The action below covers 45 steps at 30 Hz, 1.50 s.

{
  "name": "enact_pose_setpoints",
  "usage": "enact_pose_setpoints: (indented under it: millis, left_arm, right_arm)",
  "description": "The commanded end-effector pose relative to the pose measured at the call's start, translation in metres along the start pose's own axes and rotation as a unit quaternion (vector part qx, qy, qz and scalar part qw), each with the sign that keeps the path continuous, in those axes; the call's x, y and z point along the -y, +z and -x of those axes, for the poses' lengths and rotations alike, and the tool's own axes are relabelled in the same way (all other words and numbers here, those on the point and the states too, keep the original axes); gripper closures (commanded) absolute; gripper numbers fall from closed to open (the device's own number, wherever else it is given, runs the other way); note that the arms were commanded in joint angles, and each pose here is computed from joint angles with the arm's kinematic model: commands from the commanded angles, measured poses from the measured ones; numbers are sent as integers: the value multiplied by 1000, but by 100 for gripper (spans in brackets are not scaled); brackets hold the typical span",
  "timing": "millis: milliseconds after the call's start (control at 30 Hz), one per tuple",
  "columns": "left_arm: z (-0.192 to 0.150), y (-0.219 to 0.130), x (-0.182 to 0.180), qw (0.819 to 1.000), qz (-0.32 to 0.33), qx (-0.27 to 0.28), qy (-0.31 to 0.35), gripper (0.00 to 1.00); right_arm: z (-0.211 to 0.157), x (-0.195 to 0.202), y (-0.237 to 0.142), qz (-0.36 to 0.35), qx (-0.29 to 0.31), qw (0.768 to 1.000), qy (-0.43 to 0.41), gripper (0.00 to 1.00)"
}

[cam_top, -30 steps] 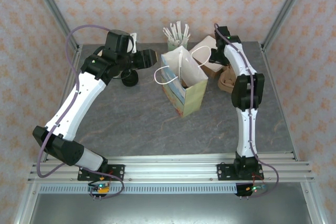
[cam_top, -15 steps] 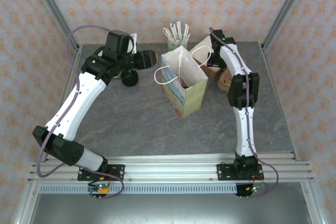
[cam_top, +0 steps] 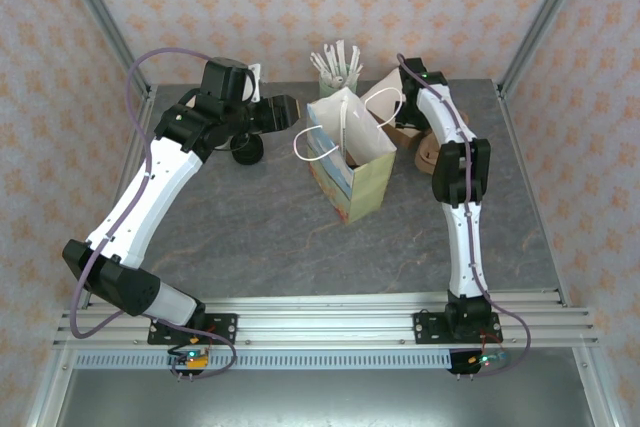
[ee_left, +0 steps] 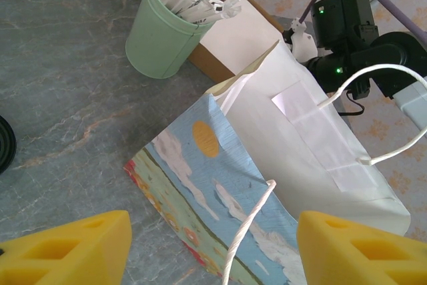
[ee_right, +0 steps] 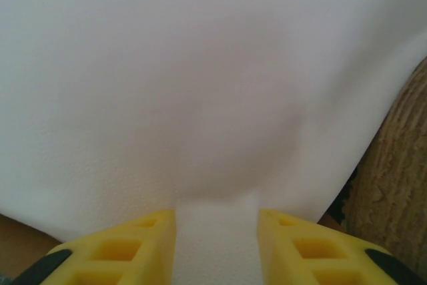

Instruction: Pack the takeout coffee

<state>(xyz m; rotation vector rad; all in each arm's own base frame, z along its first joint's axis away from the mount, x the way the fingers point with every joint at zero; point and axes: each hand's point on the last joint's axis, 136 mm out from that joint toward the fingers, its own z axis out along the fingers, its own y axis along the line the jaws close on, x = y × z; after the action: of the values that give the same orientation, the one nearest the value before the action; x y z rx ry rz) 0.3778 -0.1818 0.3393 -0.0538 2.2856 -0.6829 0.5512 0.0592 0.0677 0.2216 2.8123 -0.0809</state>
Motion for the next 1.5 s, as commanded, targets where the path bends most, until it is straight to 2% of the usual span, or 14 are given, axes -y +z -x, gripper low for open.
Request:
enact_pose_setpoints:
  millis: [0,300,567,800,1167,1333,1467]
  left_arm:
    - [-4,-4,-3,1000,9,-2,11,33]
    - [-5,-6,-4,1000,12,-4,16,33]
    - [-7,-5,-5,1000,14,-5,17,33]
    - [-8,-7,-6,1000,15,-4,17,33]
    - [-9,-7,-6,1000,14,-3,17,33]
    - [-9,-5,-5,1000,10,-4,15,33]
    - [-10,-4,-6,1000,10,-6,15,33]
  right_arm:
    - [-8,0,11,-8,-19,1000,-9,67]
    - [0,-5,4,6,-5,1000,-8,85]
    - [18,-10,-22,25,29,999,-4,99]
    - [34,-15,-60,55,77,995,10,100]
    - [39,-9,-124,73,126,989,27,100]
    - [31,-5,-137,74,123,989,28,100]
    - [13,-10,-123,88,88,992,29,100]
